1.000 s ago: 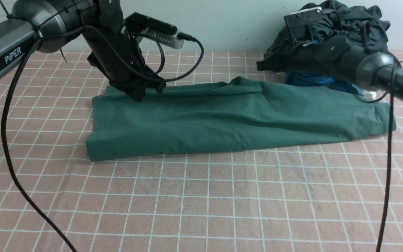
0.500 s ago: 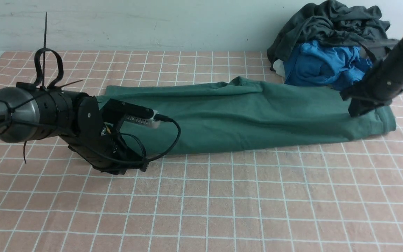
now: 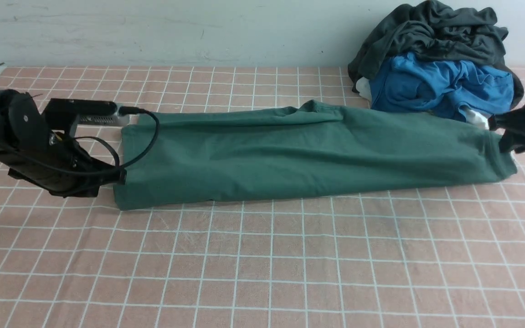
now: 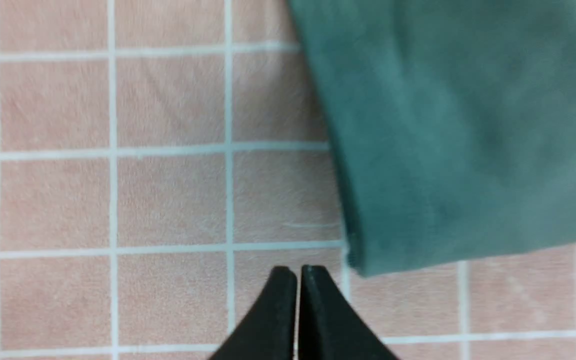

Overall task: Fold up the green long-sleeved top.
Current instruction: Use the right arm to clamp the right edge of the fabric, then use the right arm to drag the right edge of the fabric to the left and folds it over the left edge

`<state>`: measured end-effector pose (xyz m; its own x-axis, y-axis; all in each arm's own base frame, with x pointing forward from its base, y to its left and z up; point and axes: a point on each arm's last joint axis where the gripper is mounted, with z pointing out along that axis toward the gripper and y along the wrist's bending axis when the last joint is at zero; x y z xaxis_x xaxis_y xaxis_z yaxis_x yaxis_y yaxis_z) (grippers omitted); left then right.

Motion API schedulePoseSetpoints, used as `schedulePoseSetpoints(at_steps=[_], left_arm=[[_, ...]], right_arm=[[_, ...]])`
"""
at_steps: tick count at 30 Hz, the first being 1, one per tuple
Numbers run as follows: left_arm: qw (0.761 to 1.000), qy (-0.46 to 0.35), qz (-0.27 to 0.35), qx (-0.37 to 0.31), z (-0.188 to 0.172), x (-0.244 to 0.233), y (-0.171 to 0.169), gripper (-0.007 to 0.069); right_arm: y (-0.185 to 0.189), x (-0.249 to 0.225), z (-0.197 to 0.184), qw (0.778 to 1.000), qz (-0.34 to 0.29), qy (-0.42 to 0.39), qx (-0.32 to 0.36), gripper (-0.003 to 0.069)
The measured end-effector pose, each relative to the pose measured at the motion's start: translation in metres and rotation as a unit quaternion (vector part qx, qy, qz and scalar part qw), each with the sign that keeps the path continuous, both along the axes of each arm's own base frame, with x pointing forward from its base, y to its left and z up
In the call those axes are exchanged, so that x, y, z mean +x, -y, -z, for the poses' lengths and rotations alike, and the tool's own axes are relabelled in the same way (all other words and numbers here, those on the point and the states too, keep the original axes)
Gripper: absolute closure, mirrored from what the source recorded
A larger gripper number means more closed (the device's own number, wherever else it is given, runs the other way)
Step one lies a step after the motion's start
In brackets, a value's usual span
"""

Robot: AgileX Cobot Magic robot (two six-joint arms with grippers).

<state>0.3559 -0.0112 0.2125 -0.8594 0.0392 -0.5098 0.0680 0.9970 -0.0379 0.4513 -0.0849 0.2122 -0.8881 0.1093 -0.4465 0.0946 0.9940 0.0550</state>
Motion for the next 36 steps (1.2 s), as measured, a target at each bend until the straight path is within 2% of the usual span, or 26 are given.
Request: schedulePoseSetpoints(at_steps=[1, 4, 7, 9, 12, 14, 17, 21, 23, 27, 29, 33, 36], left_arm=[[1.000, 0.004, 0.000, -0.001, -0.004, -0.001, 0.001, 0.0628], [0.999, 0.049, 0.022, -0.002, -0.035, -0.012, 0.015, 0.0628], [0.994, 0.087, 0.060, -0.001, -0.061, -0.024, 0.034, 0.0628], [0.989, 0.114, 0.093, 0.006, -0.077, -0.034, 0.047, 0.0628], [0.982, 0.142, 0.126, 0.013, -0.094, -0.046, 0.057, 0.0628], [0.975, 0.163, 0.148, 0.019, -0.109, -0.057, 0.061, 0.0628], [0.973, 0.167, 0.155, 0.023, -0.121, -0.069, 0.059, 0.0628], [0.972, 0.167, 0.164, 0.037, -0.136, -0.089, 0.054, 0.0628], [0.971, 0.169, 0.166, 0.042, -0.145, -0.102, 0.050, 0.0628], [0.971, 0.157, 0.172, 0.059, -0.155, -0.136, 0.041, 0.0628], [0.974, 0.129, 0.176, 0.065, -0.152, -0.154, 0.036, 0.0628], [0.979, 0.060, 0.183, 0.072, -0.130, -0.176, 0.031, 0.0628], [0.979, 0.023, 0.186, 0.076, -0.109, -0.181, 0.029, 0.0628]], right_arm=[[0.000, 0.000, -0.001, 1.000, 0.002, 0.002, 0.000, 0.0428], [0.011, 0.002, 0.010, 1.000, 0.025, 0.002, 0.007, 0.0279], [0.018, 0.008, 0.034, 0.999, 0.045, -0.006, 0.012, 0.0171], [0.019, 0.012, 0.053, 0.998, 0.057, -0.010, 0.022, 0.0130], [0.017, 0.016, 0.067, 0.997, 0.069, -0.010, 0.039, 0.0121], [0.014, 0.021, 0.068, 0.995, 0.079, 0.005, 0.057, 0.0158], [0.011, 0.022, 0.068, 0.994, 0.081, 0.006, 0.071, 0.0263], [0.002, 0.020, 0.060, 0.995, 0.047, -0.020, 0.091, 0.0519], [-0.002, 0.019, 0.047, 0.995, 0.022, -0.025, 0.089, 0.0609], [-0.003, 0.008, -0.010, 0.998, -0.024, -0.010, 0.050, 0.0630], [-0.001, -0.006, -0.050, 0.999, -0.035, 0.004, 0.011, 0.0630], [0.004, -0.035, -0.113, 0.997, -0.015, 0.039, -0.072, 0.0630], [-0.003, -0.053, -0.148, 0.992, -0.004, 0.074, -0.105, 0.0630]])
